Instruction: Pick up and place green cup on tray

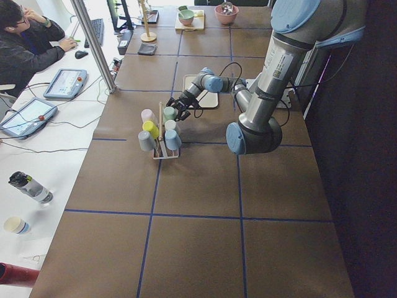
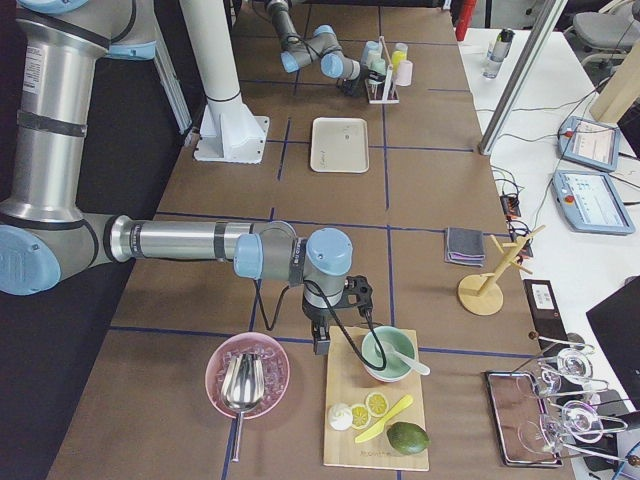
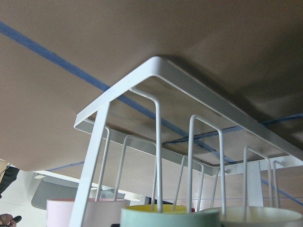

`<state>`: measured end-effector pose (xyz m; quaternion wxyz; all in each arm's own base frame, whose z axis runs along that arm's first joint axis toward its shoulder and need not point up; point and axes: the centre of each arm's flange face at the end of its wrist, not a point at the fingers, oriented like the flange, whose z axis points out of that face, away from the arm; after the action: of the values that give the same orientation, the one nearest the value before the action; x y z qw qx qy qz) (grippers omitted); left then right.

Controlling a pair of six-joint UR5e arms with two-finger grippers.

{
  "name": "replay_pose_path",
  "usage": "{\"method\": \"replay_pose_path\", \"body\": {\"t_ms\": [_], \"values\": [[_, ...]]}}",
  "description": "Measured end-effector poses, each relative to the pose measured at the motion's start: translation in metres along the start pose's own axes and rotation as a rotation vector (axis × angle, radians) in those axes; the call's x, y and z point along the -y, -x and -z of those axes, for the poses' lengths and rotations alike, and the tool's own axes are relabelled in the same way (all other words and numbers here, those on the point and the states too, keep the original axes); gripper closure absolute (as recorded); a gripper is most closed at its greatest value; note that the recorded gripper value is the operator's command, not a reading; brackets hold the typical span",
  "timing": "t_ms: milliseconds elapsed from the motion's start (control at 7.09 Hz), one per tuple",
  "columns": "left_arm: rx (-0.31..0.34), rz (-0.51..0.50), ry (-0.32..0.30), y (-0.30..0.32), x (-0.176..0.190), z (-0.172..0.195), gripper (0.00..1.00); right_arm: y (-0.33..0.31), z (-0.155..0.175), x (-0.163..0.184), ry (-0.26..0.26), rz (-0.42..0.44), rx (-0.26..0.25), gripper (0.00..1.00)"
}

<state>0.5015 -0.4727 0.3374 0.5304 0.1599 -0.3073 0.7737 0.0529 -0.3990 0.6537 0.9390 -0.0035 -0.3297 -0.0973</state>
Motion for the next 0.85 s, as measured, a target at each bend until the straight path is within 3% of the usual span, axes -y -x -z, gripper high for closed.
{"method": "replay_pose_path", "body": {"t_ms": [423, 846], "values": [[0.038, 0.039, -0.019, 0.009, -0.033, 0.020, 0.39, 0.000, 0.000, 0.000, 0.000, 0.000, 0.000, 0.00], [0.103, 0.076, -0.052, 0.017, -0.090, 0.054, 0.37, 0.001, 0.000, 0.000, -0.001, 0.001, 0.001, 0.00]]}}
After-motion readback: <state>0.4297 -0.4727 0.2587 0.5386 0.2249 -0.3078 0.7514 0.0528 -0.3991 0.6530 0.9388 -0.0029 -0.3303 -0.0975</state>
